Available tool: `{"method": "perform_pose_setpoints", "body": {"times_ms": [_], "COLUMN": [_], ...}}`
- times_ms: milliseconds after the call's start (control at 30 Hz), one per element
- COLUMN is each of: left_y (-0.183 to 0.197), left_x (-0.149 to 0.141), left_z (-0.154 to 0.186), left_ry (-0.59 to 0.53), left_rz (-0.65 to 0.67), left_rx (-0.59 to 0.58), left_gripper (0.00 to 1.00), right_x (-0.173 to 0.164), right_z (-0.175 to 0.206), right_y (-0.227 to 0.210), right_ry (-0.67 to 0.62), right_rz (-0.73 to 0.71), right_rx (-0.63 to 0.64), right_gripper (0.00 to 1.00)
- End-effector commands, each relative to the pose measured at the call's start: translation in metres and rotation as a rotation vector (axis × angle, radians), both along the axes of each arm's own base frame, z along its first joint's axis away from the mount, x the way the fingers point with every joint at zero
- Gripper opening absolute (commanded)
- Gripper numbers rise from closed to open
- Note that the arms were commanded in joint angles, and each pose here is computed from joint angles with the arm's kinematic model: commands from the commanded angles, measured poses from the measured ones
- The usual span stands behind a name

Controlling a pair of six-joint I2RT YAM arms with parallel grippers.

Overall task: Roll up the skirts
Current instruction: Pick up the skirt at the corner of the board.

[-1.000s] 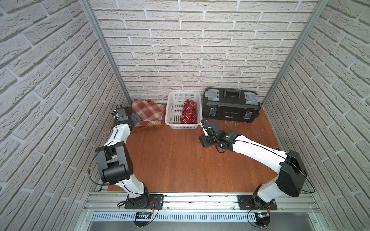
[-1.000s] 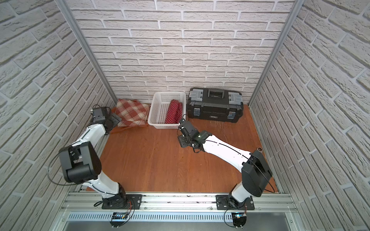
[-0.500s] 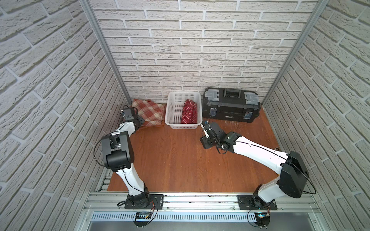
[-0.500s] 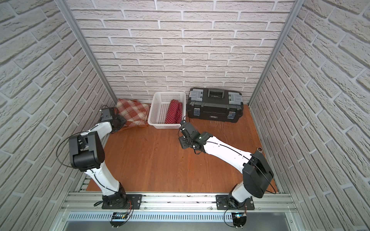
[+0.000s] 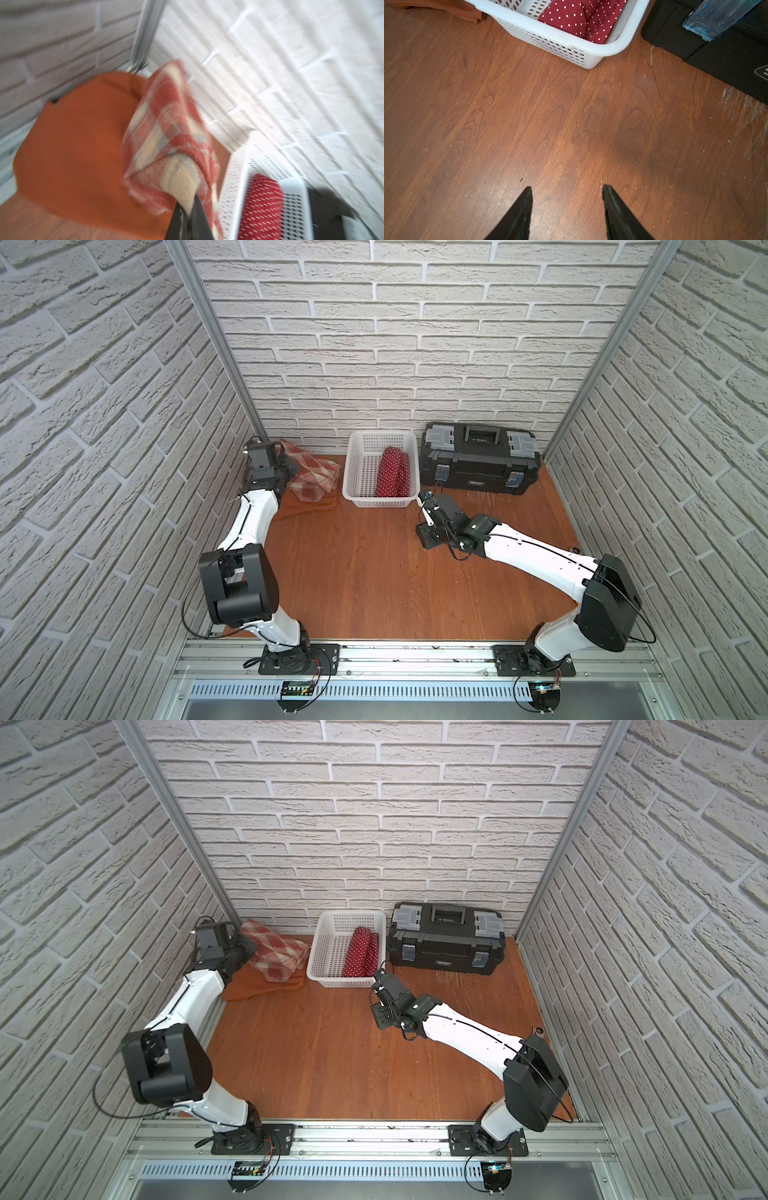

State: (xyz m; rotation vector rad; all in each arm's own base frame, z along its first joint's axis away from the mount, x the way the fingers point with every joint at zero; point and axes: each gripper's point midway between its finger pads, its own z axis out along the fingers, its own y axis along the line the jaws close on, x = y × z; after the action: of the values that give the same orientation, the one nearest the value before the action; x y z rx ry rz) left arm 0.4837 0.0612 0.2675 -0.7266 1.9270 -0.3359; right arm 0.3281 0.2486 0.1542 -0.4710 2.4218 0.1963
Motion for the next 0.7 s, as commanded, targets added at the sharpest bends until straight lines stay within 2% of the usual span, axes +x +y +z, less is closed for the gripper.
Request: {"method": "perform_pose_setpoints", "body": {"times_ms": [0,233,400,500,667], "left_y": [-0.018,-0.059,-0.125,-0.176,-0.287], "left_x": [-0.017,-0.076,-0.122,-0.147,-0.187], "left_z": [0.059,0.121,0.157,0.141,0.077], "left_ry": [-0.103,-0.227,-0.291,-0.253,-0.102], "left_rz": [-0.044,-0.121,-0.29,-0.418,-0.697], "left_rx": [0.1,0.13,0.104,0.043,-0.056], "left_gripper": [0.0,0.0,0.0,0.0,0.0], "right_x": [-0.001,-0.003,-0.004,-0.004,-0.014], "right_z": [0.012,0.017,0.028,0.035,0.05], "right_y": [0.004,0.001,-0.01,-0.03,-0.083], "right_ry": [-0.034,-0.042,-0.079,-0.112,-0.166], "right_rz": [0.0,-0.004,-0.027,-0.088,-0.237], "right_rx": [0.047,0.049,0.026,-0.03,-0.119], "right_gripper": [0.55,0.54,0.54,0.54,0.55]}}
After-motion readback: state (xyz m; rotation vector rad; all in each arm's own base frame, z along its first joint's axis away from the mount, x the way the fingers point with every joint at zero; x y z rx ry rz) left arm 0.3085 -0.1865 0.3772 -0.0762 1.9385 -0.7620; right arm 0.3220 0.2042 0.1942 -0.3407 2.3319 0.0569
